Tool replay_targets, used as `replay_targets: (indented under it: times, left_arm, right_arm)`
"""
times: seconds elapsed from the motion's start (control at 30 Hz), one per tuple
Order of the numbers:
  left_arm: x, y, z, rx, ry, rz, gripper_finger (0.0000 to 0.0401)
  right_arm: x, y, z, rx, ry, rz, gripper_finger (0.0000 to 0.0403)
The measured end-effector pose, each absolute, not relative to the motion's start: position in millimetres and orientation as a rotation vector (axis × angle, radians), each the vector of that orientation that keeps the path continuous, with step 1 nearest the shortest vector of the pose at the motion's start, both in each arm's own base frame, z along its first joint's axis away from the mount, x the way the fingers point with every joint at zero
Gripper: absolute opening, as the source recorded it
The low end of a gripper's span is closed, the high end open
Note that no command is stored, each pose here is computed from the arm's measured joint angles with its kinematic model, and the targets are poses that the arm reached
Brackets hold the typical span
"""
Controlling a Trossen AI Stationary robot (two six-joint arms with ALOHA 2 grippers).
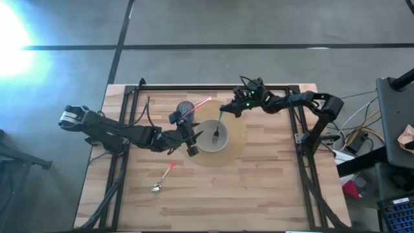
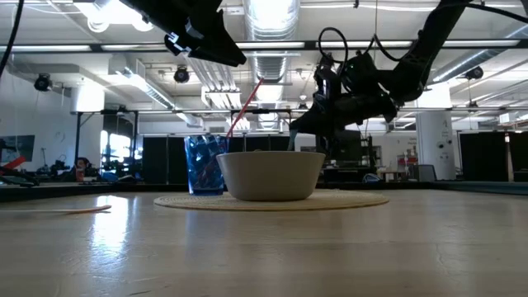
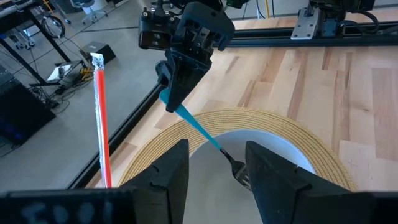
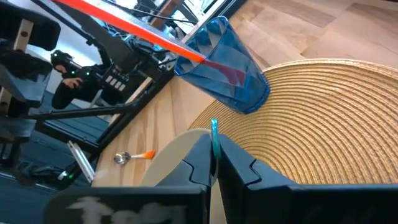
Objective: Pick & Place Utensil
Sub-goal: Put the blue fork into the gray bowl on the brown mat
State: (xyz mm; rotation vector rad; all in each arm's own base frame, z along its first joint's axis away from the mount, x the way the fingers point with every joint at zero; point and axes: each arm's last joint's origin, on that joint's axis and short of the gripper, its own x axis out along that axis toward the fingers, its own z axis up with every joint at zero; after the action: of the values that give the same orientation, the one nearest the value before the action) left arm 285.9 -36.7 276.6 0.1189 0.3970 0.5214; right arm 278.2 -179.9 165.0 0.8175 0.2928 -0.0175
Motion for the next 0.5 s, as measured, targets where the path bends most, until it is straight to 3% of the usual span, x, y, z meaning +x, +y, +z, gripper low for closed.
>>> replay_targets:
  times: [0.5]
  left_arm:
    - [285.9,-36.7,276.4,0.119,0.398,0.521,0.0152]
  right_arm:
    - [281.8,-174.1,162.9,0.725,0.306,-0.034,0.0008]
